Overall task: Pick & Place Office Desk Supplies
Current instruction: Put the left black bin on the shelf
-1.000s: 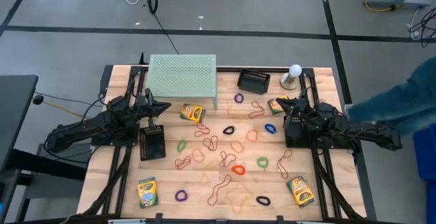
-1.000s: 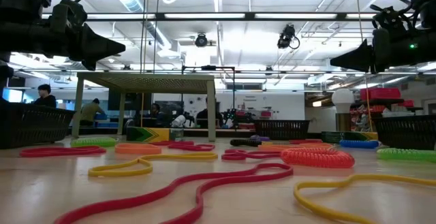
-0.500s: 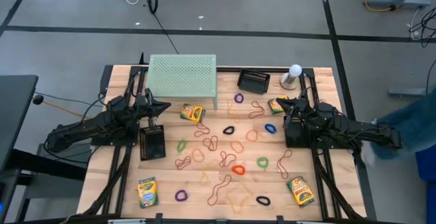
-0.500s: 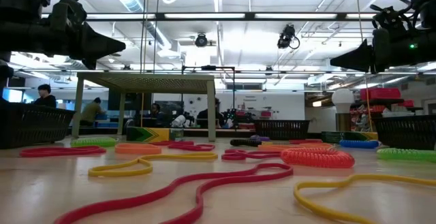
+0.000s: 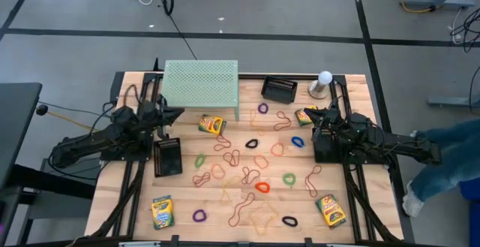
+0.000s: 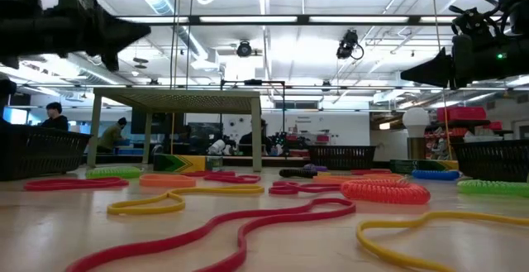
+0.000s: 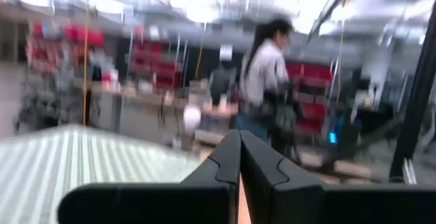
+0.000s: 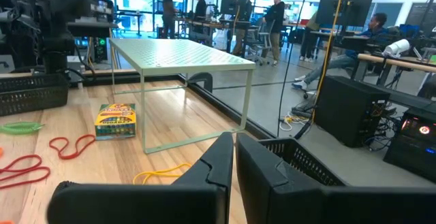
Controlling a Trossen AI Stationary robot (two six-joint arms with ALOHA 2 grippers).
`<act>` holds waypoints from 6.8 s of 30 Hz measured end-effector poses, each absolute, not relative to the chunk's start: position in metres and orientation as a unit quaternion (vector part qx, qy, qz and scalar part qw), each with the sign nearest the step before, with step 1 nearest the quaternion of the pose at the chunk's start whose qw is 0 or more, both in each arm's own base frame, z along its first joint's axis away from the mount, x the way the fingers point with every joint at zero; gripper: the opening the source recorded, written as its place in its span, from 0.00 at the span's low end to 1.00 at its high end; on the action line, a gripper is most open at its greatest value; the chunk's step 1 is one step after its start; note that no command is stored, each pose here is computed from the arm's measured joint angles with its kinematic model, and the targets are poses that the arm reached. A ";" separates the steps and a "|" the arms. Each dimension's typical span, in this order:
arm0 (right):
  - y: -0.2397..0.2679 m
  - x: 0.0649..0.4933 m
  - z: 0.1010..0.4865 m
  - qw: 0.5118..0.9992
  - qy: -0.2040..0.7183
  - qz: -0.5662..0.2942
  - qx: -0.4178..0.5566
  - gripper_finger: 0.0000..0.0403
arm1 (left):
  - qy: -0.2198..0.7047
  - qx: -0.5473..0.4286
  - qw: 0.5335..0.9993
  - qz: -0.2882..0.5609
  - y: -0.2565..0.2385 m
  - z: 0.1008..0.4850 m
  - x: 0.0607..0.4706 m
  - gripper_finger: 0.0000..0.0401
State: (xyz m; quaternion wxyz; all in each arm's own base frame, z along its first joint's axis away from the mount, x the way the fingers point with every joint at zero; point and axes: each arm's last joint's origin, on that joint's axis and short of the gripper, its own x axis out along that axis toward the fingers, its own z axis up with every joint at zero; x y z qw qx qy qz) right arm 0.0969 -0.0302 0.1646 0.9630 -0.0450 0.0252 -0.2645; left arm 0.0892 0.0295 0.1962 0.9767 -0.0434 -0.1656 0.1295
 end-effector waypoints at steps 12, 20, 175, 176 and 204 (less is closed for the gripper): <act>-0.030 0.097 0.165 0.963 0.025 -0.264 -0.045 0.07 | -0.239 -0.149 0.959 0.033 0.024 0.210 0.085 0.02; -0.030 0.097 0.165 0.963 0.025 -0.264 -0.045 0.07 | -0.240 -0.141 0.960 0.010 0.018 0.228 0.088 0.02; -0.030 0.097 0.165 0.963 0.025 -0.264 -0.045 0.07 | 0.605 0.158 0.762 0.169 0.184 0.325 0.159 0.11; -0.030 0.097 0.165 0.963 0.025 -0.264 -0.045 0.07 | 0.606 0.156 0.760 0.173 0.184 0.325 0.159 0.11; -0.030 0.097 0.165 0.963 0.025 -0.265 -0.045 0.07 | 0.607 0.157 0.747 0.221 0.183 0.328 0.163 0.23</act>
